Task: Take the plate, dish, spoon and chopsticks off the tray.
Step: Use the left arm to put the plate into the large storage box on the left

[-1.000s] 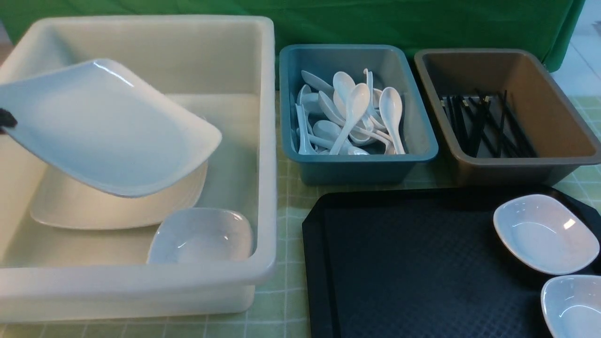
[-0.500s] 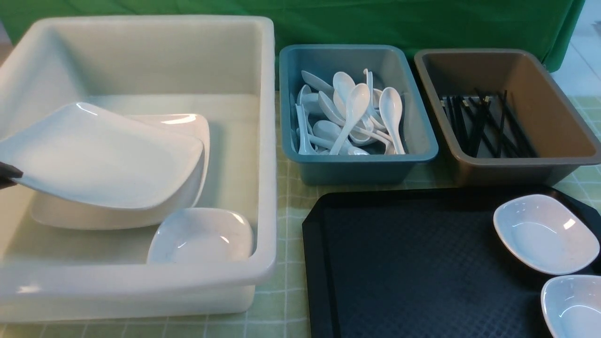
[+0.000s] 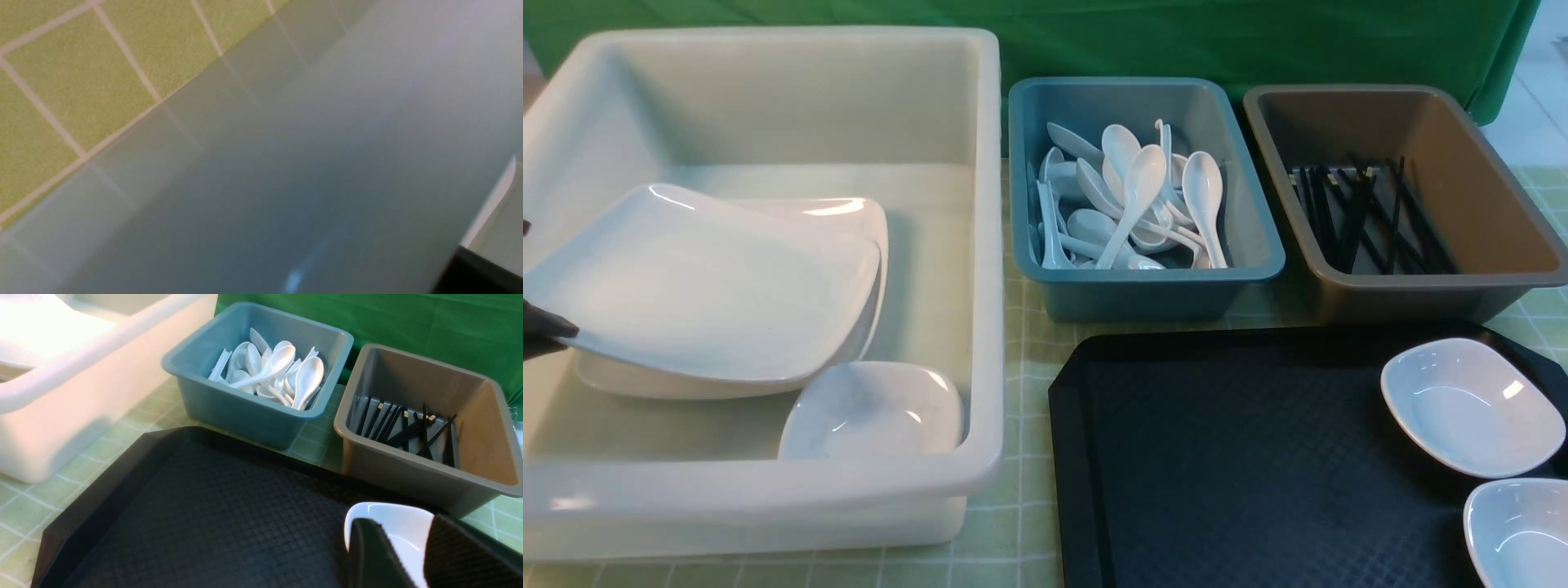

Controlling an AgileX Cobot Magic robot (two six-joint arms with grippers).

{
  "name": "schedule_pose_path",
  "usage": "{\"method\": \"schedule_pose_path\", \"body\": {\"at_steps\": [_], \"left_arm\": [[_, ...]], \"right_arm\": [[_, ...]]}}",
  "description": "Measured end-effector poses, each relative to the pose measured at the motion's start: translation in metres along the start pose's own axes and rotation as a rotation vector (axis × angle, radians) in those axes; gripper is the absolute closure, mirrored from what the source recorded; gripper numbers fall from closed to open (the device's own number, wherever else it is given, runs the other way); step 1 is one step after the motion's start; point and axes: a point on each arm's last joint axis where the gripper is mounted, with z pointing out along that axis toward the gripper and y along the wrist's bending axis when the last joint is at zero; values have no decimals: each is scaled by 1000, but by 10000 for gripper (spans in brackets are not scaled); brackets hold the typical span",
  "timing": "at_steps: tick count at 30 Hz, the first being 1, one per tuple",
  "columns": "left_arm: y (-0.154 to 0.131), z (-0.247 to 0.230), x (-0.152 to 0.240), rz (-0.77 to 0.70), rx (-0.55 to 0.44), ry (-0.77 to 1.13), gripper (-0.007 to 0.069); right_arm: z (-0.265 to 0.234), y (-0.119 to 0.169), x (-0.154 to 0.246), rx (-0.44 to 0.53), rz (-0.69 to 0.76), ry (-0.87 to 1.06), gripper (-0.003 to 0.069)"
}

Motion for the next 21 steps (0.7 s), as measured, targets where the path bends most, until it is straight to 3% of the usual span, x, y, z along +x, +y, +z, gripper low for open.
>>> {"method": "schedule_pose_path", "body": {"at_steps": [6,7,14,21], "left_arm": [[2,-1,4,34,-22,37,475],[3,-1,4,55,-37,46,418],[5,-3,7,121,-69,85,225],[-12,-17,-1,240,-66,145,190]], "right_arm": [[0,0,0,0,0,0,459],[0,0,0,0,0,0,459],[0,0,0,0,0,-1,459],[0,0,0,0,0,-1,459]]}}
